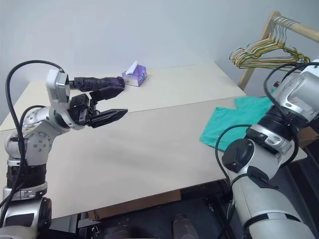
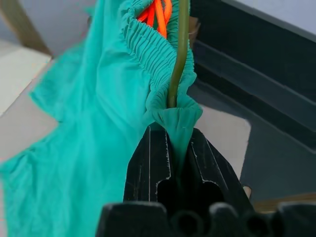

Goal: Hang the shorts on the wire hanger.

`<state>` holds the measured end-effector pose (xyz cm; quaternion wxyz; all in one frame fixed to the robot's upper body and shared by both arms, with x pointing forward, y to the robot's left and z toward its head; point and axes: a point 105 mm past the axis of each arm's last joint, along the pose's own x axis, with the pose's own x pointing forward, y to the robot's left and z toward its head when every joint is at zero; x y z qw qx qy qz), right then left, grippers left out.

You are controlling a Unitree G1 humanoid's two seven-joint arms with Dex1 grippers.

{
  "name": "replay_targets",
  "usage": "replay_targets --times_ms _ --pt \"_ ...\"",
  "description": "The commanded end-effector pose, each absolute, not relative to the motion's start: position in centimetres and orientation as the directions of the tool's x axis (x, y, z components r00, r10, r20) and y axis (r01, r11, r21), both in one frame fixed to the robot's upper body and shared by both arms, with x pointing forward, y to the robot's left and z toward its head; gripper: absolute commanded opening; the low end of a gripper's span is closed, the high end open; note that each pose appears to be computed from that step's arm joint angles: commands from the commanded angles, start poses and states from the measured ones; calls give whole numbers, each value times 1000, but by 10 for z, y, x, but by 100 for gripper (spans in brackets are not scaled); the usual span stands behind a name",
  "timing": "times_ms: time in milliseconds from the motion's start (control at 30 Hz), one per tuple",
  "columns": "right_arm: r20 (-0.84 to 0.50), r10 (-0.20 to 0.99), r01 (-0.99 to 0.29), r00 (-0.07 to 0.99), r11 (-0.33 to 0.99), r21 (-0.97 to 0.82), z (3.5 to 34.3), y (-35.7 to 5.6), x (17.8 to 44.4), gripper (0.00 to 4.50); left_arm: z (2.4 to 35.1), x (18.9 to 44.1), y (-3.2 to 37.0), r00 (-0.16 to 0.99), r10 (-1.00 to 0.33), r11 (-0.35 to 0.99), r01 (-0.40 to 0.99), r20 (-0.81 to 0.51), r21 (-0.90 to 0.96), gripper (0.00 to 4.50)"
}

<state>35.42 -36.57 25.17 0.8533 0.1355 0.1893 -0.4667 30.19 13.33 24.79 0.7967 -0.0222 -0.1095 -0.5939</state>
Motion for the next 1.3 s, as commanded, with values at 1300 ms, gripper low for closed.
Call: replay_targets --times_ms 1300 --pt "-650 -584 874 487 322 365 254 -433 325 7 258 287 108 92 -958 127 985 272 117 450"
